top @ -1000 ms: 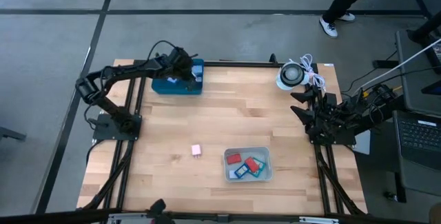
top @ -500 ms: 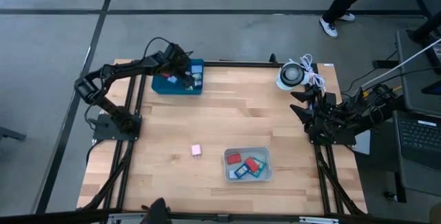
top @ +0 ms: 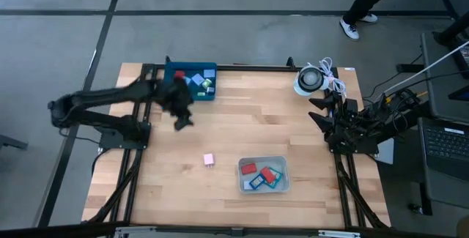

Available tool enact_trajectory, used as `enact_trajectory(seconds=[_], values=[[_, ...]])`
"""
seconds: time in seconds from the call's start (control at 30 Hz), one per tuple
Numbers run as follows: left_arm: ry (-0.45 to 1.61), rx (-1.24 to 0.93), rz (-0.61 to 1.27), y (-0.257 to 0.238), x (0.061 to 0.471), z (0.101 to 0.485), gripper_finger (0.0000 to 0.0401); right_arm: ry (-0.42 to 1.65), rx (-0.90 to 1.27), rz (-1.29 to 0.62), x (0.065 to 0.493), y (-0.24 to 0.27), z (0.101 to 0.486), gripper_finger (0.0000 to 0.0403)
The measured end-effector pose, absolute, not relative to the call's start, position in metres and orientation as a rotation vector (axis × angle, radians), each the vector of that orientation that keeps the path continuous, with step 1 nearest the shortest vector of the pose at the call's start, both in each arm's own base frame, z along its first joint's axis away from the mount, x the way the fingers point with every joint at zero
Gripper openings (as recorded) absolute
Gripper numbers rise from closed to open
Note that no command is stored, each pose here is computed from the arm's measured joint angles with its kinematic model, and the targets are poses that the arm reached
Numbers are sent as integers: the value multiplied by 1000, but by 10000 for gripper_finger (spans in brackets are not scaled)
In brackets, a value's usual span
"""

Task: Pick & Place Office items
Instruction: Put the pink charger adapter into the blue bin

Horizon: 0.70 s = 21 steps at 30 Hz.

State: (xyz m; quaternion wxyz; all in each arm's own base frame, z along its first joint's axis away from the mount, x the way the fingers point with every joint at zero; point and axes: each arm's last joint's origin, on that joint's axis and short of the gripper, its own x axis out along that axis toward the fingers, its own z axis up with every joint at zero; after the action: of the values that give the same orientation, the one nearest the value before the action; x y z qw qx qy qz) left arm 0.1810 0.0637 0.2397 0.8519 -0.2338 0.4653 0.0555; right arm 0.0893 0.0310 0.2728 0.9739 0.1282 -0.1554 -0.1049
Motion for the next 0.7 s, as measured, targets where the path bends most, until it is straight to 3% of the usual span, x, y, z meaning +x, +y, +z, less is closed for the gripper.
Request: enact_trajectory(seconds=[0.2, 0.37, 0.57, 0.7], values=[[1015, -386, 151, -8, 167, 228, 253, -315, 265, -216, 89, 31, 273, 286], [910, -244, 110, -47, 177, 211, 262, -320, 268, -216, 89, 31, 274, 286], [950, -55, 6, -67, 200, 184, 299, -322, 284, -214, 89, 31, 274, 286], [986, 49, -168, -72, 217, 166, 320, -322, 290, -212, 89, 31, 274, 286]])
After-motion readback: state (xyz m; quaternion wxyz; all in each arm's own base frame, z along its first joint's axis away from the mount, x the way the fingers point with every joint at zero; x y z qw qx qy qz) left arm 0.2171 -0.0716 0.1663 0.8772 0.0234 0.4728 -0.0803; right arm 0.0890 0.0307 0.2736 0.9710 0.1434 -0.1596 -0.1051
